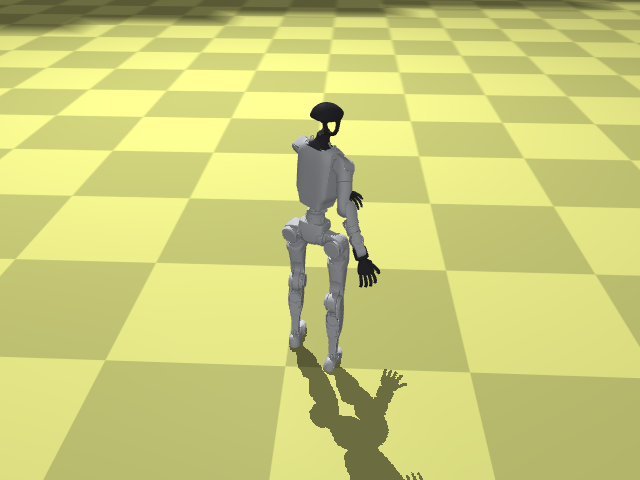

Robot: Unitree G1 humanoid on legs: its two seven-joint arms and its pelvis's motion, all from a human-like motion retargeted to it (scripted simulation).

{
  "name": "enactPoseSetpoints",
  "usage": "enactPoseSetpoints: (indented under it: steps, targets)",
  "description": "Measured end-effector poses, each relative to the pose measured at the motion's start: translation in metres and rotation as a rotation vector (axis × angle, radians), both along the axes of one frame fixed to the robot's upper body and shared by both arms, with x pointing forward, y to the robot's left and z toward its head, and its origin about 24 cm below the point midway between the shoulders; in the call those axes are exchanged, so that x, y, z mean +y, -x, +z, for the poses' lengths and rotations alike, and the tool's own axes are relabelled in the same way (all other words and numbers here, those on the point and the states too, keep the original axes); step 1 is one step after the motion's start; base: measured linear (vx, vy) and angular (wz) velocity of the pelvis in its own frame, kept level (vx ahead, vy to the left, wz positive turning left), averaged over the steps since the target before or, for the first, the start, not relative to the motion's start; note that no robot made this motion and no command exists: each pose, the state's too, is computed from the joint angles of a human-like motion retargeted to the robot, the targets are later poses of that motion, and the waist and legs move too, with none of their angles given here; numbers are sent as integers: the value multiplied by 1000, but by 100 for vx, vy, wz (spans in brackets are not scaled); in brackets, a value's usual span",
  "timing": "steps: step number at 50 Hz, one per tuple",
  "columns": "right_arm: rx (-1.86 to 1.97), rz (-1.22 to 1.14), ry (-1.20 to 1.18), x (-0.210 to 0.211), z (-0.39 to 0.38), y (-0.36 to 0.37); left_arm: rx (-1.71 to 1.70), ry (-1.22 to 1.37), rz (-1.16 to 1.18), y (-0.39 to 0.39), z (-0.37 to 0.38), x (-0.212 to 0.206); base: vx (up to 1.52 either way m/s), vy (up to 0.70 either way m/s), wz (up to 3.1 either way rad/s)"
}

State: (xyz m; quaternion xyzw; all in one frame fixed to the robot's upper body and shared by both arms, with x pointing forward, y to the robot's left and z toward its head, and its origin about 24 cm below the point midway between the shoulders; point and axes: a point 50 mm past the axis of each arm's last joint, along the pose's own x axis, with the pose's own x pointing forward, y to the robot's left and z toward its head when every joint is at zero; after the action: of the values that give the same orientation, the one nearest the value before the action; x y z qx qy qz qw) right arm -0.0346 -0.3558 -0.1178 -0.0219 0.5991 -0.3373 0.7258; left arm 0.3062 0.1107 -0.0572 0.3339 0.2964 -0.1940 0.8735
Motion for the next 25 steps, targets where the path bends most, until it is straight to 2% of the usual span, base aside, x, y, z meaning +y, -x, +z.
enactPoseSetpoints:
  steps: [7, 13, 25]
  targets:
    - [-56, -38, 42, -7, 3, -11, 19, -51, 16, 4, -5, 12, 24, 19, 7]
    - [-130, -74, 61, -4, 4, -14, 58, -37, 132, 13, -15, 27, 25, 13, 38]
    - [-182, -3, 46, 1, 2, -43, 146, 34, 271, 44, -39, 48, 27, 4, -21]
